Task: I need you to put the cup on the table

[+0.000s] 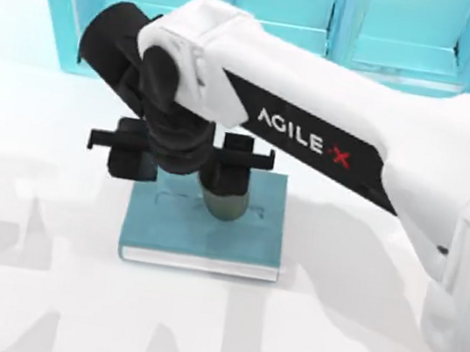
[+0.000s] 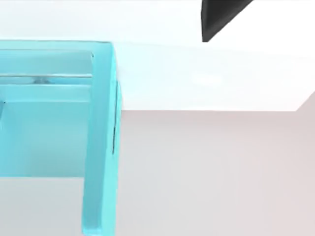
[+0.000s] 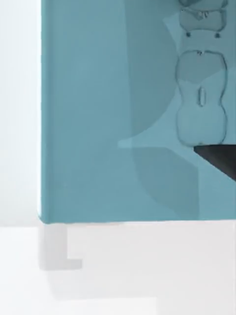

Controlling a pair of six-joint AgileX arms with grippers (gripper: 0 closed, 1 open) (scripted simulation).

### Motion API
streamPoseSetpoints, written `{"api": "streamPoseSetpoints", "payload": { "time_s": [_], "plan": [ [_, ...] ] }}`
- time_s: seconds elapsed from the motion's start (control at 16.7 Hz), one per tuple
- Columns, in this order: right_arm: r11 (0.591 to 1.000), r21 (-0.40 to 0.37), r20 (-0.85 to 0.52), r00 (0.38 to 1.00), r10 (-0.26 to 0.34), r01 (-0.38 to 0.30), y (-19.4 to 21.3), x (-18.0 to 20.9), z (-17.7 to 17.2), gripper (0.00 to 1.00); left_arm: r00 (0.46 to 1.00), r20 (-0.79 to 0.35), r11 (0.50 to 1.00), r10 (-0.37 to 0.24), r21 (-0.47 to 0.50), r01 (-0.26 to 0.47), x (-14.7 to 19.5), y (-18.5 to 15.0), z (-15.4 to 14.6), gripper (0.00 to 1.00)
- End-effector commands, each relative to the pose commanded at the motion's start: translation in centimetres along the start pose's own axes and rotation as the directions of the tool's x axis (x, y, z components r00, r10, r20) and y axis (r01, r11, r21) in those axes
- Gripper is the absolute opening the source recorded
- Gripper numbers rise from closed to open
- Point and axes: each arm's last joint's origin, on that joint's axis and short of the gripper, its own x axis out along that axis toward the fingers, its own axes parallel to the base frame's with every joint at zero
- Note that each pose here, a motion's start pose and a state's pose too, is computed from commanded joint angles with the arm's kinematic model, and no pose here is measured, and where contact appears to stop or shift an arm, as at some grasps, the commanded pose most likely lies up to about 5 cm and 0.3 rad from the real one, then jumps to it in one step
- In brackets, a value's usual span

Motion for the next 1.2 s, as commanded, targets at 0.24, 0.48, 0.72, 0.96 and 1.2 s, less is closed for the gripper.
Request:
{"api": "streamPoseSetpoints", "payload": {
  "time_s": [0.24, 0.48, 0.72, 0.96, 1.2],
  "plan": [
    [1.000, 0.000, 0.000, 1.000, 0.000, 0.000, 0.0, 0.0, 0.0, 0.17, 1.000, 0.000, 1.000, 0.000, 0.000, 0.000, 0.0, 0.0, 0.0, 1.00],
    [1.000, 0.000, 0.000, 1.000, 0.000, 0.000, 0.0, 0.0, 0.0, 0.00, 1.000, 0.000, 1.000, 0.000, 0.000, 0.000, 0.0, 0.0, 0.0, 1.00],
    [1.000, 0.000, 0.000, 1.000, 0.000, 0.000, 0.0, 0.0, 0.0, 0.00, 1.000, 0.000, 1.000, 0.000, 0.000, 0.000, 0.0, 0.0, 0.0, 1.00],
    [1.000, -0.003, 0.002, 1.000, 0.003, -0.003, 0.1, -0.3, -0.1, 0.00, 1.000, 0.000, 1.000, 0.000, 0.000, 0.000, 0.0, 0.0, 0.0, 1.00],
    [1.000, 0.000, 0.005, 1.000, 0.002, -0.002, 0.3, -2.1, 0.6, 0.00, 1.000, 0.000, 1.000, 0.000, 0.000, 0.000, 0.0, 0.0, 0.0, 1.00]
  ]
}}
